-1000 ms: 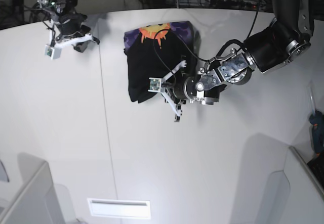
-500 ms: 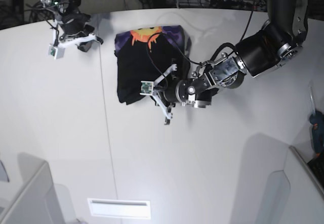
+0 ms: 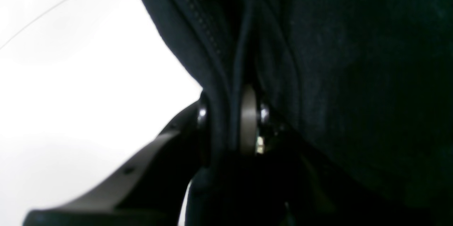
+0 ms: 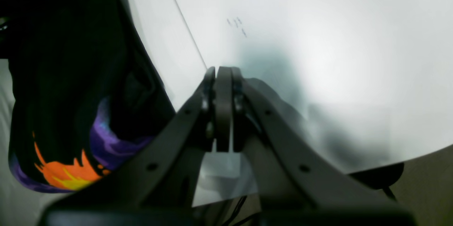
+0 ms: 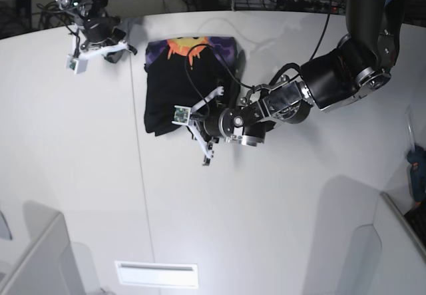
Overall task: Fold the T-shirt properly
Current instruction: 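Rotate the bundle with the left gripper so the printed side faces up, then pull the bundle's edge with the left gripper to square it, then release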
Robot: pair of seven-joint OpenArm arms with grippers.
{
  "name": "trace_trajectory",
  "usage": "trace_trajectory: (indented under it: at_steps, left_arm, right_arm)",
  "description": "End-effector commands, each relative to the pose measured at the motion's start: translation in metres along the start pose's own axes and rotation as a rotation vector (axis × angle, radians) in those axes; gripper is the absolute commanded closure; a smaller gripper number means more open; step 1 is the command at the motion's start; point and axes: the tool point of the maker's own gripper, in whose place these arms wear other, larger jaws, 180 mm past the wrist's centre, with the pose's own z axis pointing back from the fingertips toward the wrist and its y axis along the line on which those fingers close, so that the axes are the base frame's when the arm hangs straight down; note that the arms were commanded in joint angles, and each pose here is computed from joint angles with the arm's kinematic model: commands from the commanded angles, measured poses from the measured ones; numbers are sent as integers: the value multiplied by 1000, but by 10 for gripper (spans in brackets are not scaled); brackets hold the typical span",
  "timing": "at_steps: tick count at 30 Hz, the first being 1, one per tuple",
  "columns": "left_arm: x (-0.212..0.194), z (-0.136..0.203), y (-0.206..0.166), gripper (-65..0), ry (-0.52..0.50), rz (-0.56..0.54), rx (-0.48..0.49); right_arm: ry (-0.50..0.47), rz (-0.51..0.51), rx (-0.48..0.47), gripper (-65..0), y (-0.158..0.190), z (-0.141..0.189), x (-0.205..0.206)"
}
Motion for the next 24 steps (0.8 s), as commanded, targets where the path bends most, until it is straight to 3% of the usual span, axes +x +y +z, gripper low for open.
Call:
trace_trajectory:
  at_steps: [1,8,18,21,24]
  left_arm:
    - [-23,-1,-12,0,102,-28,-43]
    - [-22,2,-4,0,102,-35,-30]
    - [10,20,28,-456,38,-110,38]
    - [12,25,39,-527,39,-118,59]
    - [17,37,66,-533,20,-88,125]
  right_arm:
    - [-30,10,14,0,3,2,8]
    - [-39,11,19,0,5,1,12]
    - [-40,11,20,0,5,1,12]
    - [-40,11,20,0,5,1,12]
    - [-39,11,20,0,5,1,12]
